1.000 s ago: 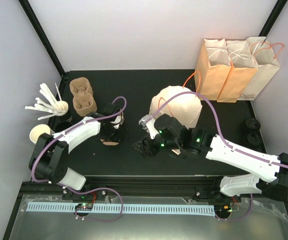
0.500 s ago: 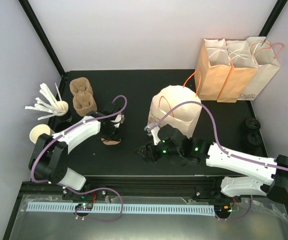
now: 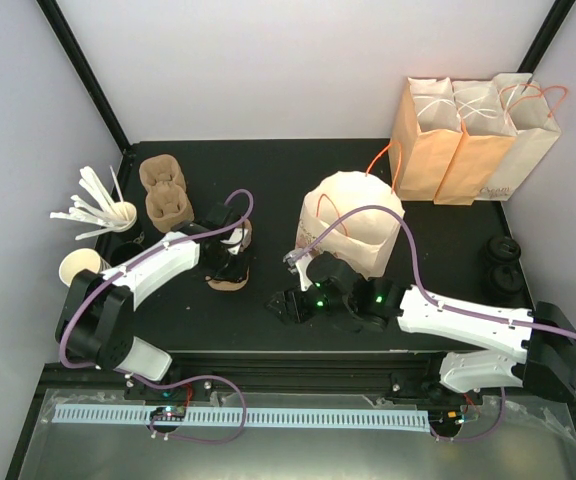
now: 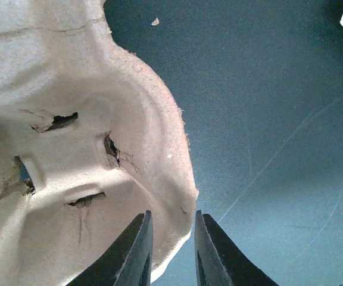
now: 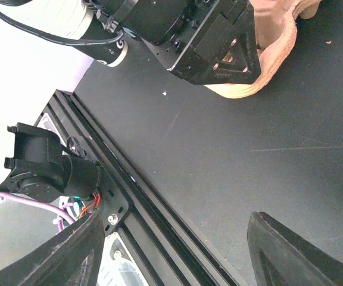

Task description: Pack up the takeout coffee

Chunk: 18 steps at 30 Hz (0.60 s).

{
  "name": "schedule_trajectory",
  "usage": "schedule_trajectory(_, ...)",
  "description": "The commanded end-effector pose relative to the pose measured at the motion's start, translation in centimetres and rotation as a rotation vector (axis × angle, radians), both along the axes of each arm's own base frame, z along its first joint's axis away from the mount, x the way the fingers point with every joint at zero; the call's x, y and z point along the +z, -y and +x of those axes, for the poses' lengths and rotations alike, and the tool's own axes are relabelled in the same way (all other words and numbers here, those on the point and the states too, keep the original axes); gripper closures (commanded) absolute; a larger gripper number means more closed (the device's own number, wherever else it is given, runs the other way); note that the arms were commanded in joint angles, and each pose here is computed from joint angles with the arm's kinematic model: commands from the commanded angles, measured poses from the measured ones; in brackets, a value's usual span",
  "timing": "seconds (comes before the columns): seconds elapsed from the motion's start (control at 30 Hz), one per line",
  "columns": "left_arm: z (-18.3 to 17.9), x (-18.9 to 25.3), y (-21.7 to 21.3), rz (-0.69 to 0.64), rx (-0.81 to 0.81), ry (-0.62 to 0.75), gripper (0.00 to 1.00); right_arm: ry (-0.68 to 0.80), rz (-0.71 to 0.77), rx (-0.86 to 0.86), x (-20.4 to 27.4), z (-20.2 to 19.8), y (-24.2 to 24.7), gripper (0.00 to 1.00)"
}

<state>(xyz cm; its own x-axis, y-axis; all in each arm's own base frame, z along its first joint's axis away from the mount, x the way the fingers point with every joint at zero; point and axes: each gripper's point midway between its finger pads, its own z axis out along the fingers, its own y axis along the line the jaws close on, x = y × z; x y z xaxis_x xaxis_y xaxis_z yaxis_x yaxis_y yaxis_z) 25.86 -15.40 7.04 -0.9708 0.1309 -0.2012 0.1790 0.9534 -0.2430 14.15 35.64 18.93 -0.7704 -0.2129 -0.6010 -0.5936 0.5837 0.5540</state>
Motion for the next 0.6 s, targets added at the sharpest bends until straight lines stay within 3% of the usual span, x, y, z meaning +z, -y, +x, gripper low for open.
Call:
schedule_trajectory(0.0,0.2,1.5,1.0,-0.043,-0.026,0.021,0.78,-0.009,0.009,-0.01,-0.7,0.1,-0.4,0.31)
schedule_trajectory(0.23,0.0,1.3,1.2,-0.05,-0.033,0.012,0.9,-0.037,0.008,-0.023,-1.7,0.1,-0.7,0.31)
schedule_trajectory(0.37,0.0,0.9,1.0,-0.035,-0.036,0.001,0.71,-0.032,0.006,-0.026,-1.7,0.2,-0.6,0.31)
schedule_trajectory(0.5,0.0,0.4,0.7,-0.012,-0.033,-0.009,0.7,-0.032,0.0,-0.03,-1.8,0.2,-0.4,0.31)
schedule_trajectory(0.57,0.0,0.3,0.7,-0.012,-0.035,-0.01,0.74,-0.031,0.0,-0.031,-1.8,0.2,-0.3,0.31)
